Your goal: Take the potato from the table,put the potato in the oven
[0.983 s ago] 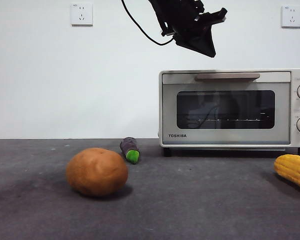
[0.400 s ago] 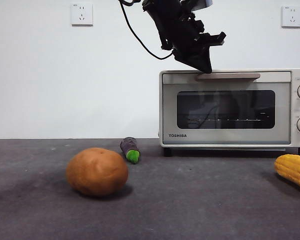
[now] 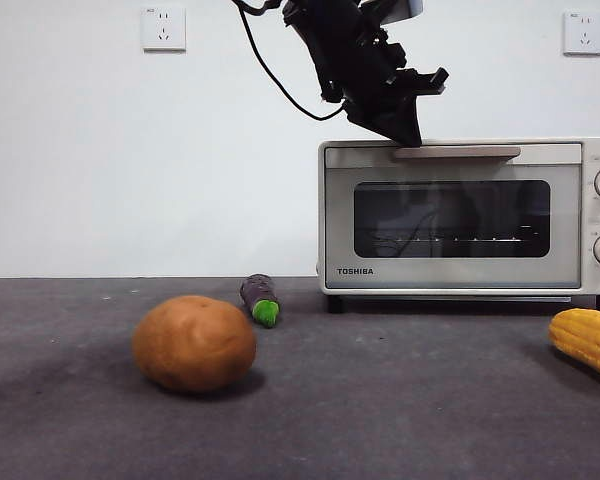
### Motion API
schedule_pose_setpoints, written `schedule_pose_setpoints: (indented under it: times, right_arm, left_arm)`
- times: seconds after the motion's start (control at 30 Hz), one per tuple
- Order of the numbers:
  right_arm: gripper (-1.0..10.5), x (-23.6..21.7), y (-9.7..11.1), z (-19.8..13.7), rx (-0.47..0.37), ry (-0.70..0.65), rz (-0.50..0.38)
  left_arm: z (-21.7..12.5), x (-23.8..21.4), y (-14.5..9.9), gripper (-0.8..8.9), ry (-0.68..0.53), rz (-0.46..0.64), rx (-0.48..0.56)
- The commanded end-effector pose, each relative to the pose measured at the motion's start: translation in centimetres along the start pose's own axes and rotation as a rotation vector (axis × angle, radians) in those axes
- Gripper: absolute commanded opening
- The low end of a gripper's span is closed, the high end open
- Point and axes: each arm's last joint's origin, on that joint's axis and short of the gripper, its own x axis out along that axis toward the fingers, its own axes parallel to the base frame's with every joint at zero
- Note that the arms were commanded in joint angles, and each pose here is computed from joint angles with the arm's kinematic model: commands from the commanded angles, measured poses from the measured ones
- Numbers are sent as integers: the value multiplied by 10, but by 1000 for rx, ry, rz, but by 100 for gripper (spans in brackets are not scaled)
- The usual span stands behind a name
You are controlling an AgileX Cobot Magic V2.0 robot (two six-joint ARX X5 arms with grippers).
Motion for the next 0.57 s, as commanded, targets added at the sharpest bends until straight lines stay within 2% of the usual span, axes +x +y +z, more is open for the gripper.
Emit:
schedule_pose_setpoints:
  times: [0.03, 0.57]
  right_arm:
    - [0, -1, 1, 1, -9, -7, 5]
    - [0, -1, 0, 1, -9, -6, 5]
  left_arm:
    - [-13, 16, -1, -8, 43, -9, 5]
    - [-15, 18, -11, -8, 68, -68, 6]
